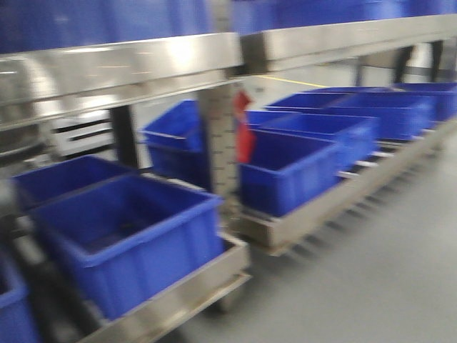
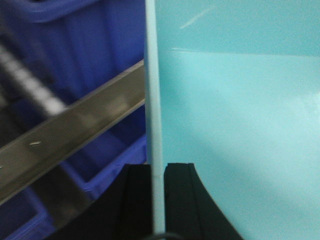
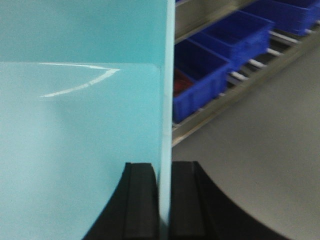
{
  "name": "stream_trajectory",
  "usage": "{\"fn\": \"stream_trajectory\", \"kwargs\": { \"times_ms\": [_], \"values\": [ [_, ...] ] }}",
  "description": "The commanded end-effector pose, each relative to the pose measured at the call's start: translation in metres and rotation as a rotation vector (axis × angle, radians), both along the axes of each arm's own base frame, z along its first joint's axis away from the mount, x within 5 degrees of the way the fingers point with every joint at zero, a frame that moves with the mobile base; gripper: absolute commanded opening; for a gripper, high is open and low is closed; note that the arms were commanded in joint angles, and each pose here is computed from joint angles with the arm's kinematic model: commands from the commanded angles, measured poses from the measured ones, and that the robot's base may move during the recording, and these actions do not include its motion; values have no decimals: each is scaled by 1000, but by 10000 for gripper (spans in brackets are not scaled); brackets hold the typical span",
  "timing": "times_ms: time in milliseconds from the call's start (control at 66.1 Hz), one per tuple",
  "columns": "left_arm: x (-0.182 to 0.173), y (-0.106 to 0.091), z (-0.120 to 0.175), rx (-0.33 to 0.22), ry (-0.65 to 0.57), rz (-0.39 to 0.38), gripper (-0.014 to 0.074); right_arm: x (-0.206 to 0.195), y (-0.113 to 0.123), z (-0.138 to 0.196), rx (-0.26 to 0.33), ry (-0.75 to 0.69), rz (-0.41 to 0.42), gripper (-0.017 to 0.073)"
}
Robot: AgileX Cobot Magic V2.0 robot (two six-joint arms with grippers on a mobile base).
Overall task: Move two blue bins to right shelf middle
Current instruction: 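Drive the base to the other shelf unit carrying the teal bin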
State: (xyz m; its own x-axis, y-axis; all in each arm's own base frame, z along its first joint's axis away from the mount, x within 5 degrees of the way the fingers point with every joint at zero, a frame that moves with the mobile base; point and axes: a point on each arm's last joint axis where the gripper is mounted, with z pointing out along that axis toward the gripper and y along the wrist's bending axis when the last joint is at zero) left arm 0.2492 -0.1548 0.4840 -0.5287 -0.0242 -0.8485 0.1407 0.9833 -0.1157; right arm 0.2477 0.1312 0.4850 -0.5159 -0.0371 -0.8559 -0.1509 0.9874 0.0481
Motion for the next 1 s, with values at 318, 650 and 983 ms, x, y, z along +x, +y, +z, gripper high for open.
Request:
{"fn": "stream_trajectory", "kwargs": {
  "times_ms": [318,650,983],
  "values": [
    [-3,-1,9,-26,-53,-22,-111,-2,-2,9,10,-65,10,-158],
    [-3,-1,9,-26,-53,-22,-111,-2,-2,9,10,-65,10,-158],
    [-3,-1,9,-26,-53,-22,-111,-2,-2,9,10,-65,10,-158]
  ]
}}
